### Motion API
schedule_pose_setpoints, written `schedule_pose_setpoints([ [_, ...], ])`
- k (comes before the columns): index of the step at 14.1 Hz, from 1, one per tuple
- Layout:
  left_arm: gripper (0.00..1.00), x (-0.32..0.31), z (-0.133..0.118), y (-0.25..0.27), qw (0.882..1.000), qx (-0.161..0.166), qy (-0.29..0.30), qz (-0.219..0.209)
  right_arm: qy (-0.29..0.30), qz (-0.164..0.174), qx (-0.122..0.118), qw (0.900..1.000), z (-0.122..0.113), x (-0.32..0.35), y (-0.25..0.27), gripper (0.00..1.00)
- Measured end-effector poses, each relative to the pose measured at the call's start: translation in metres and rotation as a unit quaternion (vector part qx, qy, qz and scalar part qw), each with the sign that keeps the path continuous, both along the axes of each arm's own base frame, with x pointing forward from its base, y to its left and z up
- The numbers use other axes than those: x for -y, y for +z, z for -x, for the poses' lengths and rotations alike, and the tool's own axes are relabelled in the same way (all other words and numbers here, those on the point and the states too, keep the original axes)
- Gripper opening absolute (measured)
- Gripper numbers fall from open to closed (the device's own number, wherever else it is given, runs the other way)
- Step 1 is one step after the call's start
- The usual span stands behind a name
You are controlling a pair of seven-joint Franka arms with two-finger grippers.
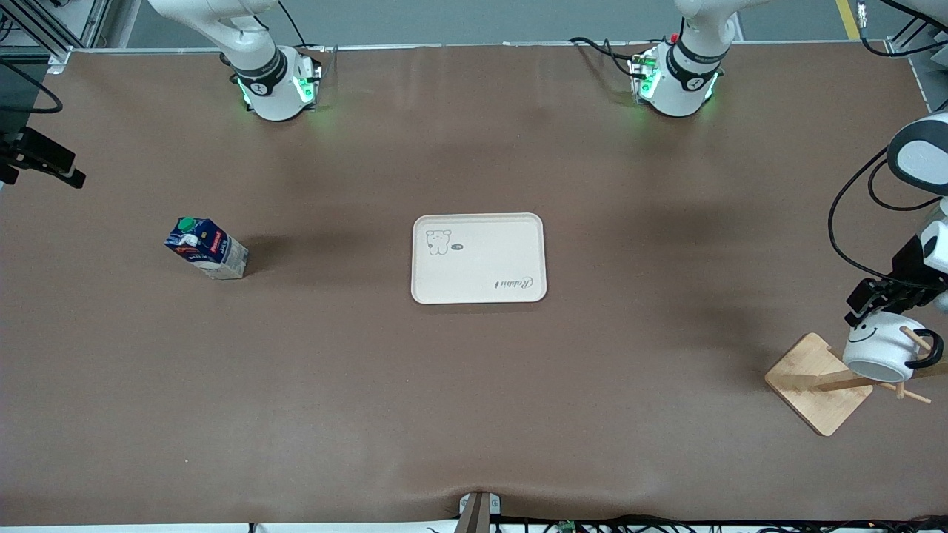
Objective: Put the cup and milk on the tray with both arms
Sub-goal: 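Grasp the white mug rim with the left gripper and lift it off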
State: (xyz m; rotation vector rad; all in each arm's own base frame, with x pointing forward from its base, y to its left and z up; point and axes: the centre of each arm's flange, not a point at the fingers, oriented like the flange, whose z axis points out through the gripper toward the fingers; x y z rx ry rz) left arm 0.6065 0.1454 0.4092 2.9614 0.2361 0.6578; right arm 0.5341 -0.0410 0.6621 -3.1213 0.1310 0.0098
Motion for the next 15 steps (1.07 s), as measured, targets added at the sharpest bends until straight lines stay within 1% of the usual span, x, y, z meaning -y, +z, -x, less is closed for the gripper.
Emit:
schedule_pose_setpoints([
  [1, 0.59, 0.0, -0.001, -0.001, 1.0, 0.002, 0.002, 0.003, 0.0, 0.0, 0.0, 1.0, 0.0, 0.0, 0.0, 1.0],
  [2, 0.59, 0.0, -0.003, -0.001, 1.0, 0.004, 0.004, 0.005, 0.0, 0.0, 0.0, 1.0, 0.0, 0.0, 0.0, 1.0],
  [4, 0.54, 0.001, -0.006, -0.001, 1.0, 0.009, 0.007, 0.009, 0.002, 0.0, -0.001, 1.0, 0.0, -0.002, 0.0, 1.0],
  [6, 0.36, 0.007, -0.009, 0.001, 1.0, 0.012, 0.006, 0.017, 0.004, 0.0, -0.001, 1.0, 0.0, -0.004, 0.0, 1.0],
  [7, 0.36, 0.01, -0.01, 0.002, 1.0, 0.014, 0.005, 0.019, 0.004, 0.0, -0.001, 1.0, 0.0, -0.004, 0.0, 1.0],
  [8, 0.3, 0.014, -0.012, 0.004, 1.0, 0.017, 0.003, 0.021, 0.004, 0.0, -0.001, 1.0, 0.0, -0.004, 0.0, 1.0],
  [9, 0.18, 0.02, -0.014, 0.007, 1.0, 0.02, -0.001, 0.024, 0.004, 0.0, -0.001, 1.0, 0.0, -0.004, 0.0, 1.0],
  [10, 0.1, 0.027, -0.017, 0.01, 0.999, 0.024, -0.005, 0.027, 0.004, 0.0, -0.001, 1.0, 0.0, -0.004, 0.0, 1.0],
  [15, 0.09, 0.031, -0.02, 0.011, 0.999, 0.026, -0.009, 0.028, 0.004, 0.0, -0.001, 1.0, 0.0, -0.004, 0.0, 1.0],
])
